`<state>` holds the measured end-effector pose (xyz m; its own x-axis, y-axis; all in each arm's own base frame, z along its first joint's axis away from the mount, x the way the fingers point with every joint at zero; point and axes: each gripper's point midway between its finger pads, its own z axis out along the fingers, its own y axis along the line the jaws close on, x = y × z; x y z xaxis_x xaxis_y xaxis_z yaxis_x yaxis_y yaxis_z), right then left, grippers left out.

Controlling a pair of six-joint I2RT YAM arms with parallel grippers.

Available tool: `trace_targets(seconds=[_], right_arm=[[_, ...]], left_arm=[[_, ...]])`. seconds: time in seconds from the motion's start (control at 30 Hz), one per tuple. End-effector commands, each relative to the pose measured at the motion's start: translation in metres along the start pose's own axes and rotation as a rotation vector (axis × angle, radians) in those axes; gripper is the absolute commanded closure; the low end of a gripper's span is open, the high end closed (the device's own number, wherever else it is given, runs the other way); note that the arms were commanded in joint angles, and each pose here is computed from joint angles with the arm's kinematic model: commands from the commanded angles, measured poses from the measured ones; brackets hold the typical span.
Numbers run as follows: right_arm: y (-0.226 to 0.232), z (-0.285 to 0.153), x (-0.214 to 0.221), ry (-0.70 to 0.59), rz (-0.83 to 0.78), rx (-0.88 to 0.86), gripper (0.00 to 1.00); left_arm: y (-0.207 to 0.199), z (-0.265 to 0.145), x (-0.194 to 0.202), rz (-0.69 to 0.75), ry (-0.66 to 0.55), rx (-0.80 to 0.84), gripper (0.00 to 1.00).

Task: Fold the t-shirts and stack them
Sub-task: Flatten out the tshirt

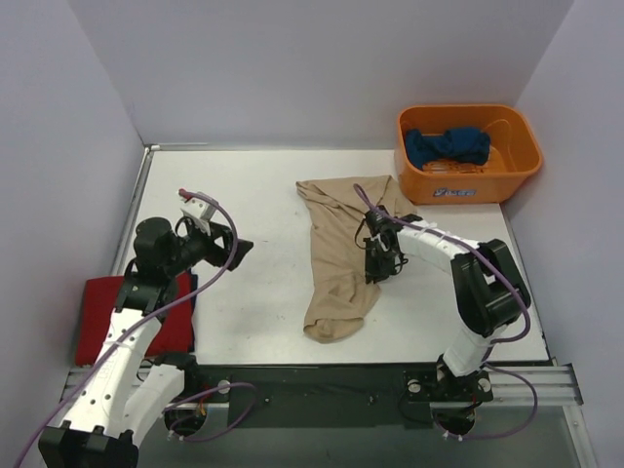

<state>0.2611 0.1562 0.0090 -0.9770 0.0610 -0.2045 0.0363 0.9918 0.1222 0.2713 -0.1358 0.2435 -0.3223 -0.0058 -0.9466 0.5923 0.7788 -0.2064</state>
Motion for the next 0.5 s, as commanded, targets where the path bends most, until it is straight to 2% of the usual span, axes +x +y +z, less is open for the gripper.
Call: trace_targets(seconds=[0.0, 0.07, 0.1, 0.13, 0.17, 0.2, 0.23, 0.27, 0.3, 0.37, 0.47], right_arm=[[0.051, -0.046, -0.032, -0.038, -0.106, -0.198, 1.00], [0.099, -0.094, -0.054, -0.079, -0.237, -0.348, 1.00], [0.135, -0.140, -0.070, -0.160, -0.350, -0.442, 1.00], [0.157, -0.165, -0.069, -0.175, -0.419, -0.535, 1.00], [0.190, -0.218, -0.077, -0.283, -0.520, -0.627, 1.00], [0.208, -0.246, -0.074, -0.309, -0.566, -0.718, 1.00], [0.231, -0.302, -0.081, -0.425, -0.610, -0.819, 1.00], [0.244, -0.324, -0.078, -0.439, -0.635, -0.894, 1.00], [0.257, -0.377, -0.086, -0.555, -0.641, -0.983, 1.00], [0.270, -0.439, -0.093, -0.691, -0.648, -1.119, 1.00], [0.269, -0.503, -0.099, -0.849, -0.608, -1.257, 1.00]], left_arm=[[0.001, -0.007, -0.020, 0.046, -0.062, -0.025, 0.13], [0.007, -0.009, -0.026, 0.058, -0.080, -0.061, 0.13], [0.013, -0.009, -0.031, 0.061, -0.091, -0.095, 0.13], [0.021, -0.010, -0.034, 0.066, -0.100, -0.127, 0.13], [0.028, -0.012, -0.042, 0.076, -0.116, -0.168, 0.13], [0.036, -0.014, -0.047, 0.092, -0.128, -0.195, 0.13], [0.044, -0.017, -0.055, 0.098, -0.145, -0.234, 0.13], [0.053, -0.020, -0.062, 0.101, -0.164, -0.270, 0.13], [0.059, -0.024, -0.071, 0.105, -0.185, -0.303, 0.13], [0.076, -0.035, -0.093, 0.125, -0.240, -0.390, 0.13], [0.102, -0.060, -0.135, 0.237, -0.350, -0.565, 0.13]])
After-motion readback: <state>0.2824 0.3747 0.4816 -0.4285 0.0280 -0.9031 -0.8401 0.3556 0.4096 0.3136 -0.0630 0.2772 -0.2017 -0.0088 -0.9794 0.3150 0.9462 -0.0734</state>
